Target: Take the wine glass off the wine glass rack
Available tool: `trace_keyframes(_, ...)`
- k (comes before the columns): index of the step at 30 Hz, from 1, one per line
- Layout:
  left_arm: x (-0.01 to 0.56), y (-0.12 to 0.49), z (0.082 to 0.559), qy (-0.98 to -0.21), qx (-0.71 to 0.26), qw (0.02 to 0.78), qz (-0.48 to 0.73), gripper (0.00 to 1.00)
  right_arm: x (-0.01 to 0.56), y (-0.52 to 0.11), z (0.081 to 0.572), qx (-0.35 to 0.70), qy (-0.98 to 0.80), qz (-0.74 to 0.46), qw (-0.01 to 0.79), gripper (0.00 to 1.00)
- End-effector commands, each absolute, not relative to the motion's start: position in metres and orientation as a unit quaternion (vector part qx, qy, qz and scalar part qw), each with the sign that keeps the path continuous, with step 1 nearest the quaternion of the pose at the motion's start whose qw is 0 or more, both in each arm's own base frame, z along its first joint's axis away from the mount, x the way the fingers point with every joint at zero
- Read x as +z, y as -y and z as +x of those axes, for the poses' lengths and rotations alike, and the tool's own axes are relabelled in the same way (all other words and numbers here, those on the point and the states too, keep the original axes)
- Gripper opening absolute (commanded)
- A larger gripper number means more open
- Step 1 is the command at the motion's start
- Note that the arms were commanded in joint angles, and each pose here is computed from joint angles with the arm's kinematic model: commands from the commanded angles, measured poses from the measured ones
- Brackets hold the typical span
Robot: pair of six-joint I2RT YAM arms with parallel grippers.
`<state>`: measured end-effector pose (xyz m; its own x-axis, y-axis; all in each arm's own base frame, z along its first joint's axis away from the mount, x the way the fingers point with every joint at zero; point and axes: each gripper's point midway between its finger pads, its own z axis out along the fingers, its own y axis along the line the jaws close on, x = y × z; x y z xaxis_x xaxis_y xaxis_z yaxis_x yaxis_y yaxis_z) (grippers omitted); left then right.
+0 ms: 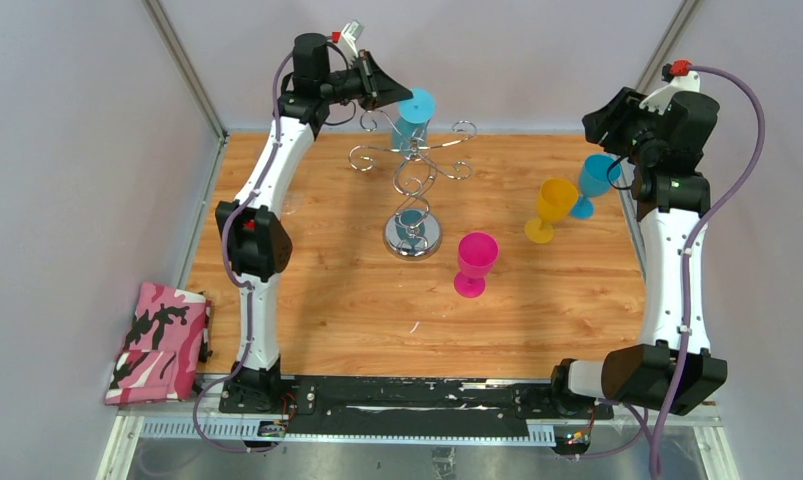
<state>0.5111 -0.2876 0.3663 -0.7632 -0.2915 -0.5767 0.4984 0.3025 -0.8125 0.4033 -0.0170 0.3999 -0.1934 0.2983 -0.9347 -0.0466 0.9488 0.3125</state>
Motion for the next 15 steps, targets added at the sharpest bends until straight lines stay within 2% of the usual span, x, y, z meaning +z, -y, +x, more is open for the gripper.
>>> trace_keyframes(1, 0.351, 0.285, 0.517, -0.747, -0.576, 0.326, 0.057, 0.00, 0.403, 0.010, 0.403, 0.148, -0.753, 0.074, 0.637, 0.56)
trace_keyframes(5, 0.368, 0.274, 0.521, -0.735, -0.592, 0.330, 0.030, 0.00, 0.399, 0.009, 0.406, 0.154, -0.755, 0.074, 0.633, 0.56)
trace_keyframes(9, 0.387, 0.276, 0.511, -0.701, -0.652, 0.290, 0.005, 0.00, 0.397, 0.009, 0.409, 0.156, -0.756, 0.074, 0.631, 0.56)
trace_keyframes(15, 0.394, 0.274, 0.501, -0.698, -0.659, 0.281, -0.015, 0.00, 0.395, 0.003, 0.412, 0.175, -0.757, 0.070, 0.626, 0.56)
